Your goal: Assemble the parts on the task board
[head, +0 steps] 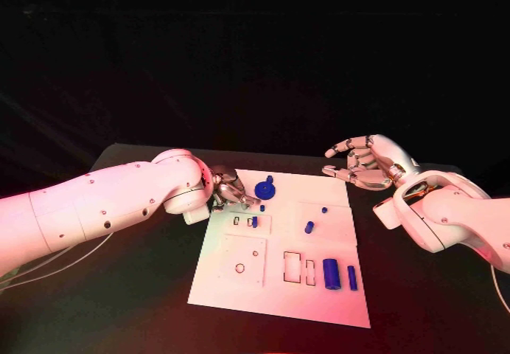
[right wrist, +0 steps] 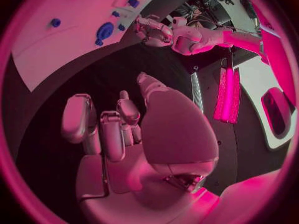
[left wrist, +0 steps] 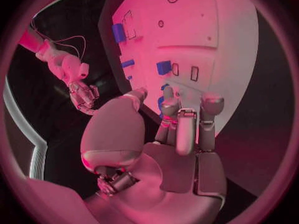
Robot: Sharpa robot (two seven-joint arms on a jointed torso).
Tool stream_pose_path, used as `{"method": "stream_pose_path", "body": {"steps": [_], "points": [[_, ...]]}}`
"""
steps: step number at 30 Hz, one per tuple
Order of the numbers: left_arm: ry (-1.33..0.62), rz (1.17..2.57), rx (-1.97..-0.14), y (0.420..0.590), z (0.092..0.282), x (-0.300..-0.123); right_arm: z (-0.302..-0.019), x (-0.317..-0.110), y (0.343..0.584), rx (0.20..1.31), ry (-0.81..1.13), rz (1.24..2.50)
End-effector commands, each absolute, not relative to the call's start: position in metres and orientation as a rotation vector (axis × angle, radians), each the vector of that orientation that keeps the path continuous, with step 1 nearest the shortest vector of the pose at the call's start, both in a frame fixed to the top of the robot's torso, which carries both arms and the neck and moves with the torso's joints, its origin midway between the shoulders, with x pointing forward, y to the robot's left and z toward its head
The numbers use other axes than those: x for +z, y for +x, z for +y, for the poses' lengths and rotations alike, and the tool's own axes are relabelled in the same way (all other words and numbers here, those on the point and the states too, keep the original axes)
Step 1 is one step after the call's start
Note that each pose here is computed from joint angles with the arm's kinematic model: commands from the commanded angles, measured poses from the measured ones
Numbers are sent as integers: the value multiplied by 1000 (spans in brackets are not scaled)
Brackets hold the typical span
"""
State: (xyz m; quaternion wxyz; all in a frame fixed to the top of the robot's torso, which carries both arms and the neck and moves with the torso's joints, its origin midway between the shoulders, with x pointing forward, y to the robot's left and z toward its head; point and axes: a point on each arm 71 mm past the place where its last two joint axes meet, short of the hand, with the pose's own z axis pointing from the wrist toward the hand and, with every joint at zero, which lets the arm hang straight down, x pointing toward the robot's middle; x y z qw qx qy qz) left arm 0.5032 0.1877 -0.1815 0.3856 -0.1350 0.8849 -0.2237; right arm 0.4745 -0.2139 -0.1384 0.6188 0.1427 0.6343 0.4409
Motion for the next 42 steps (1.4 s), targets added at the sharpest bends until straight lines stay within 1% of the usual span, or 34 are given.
{"method": "stream_pose_path", "body": {"steps": [1, 11, 29, 42], "points": [[-246, 2319, -464, 502, 184, -185, -214, -138, 476, 1024, 342, 1453], [-179, 2363, -431, 504, 172, -191, -214, -139, 478, 1016, 348, 1467], [-132, 2393, -422, 505, 156, -198, -211, -142, 479, 1017, 341, 1501], [-140, 2412, -430, 504, 154, -201, -210, -143, 480, 1008, 340, 1521]]}}
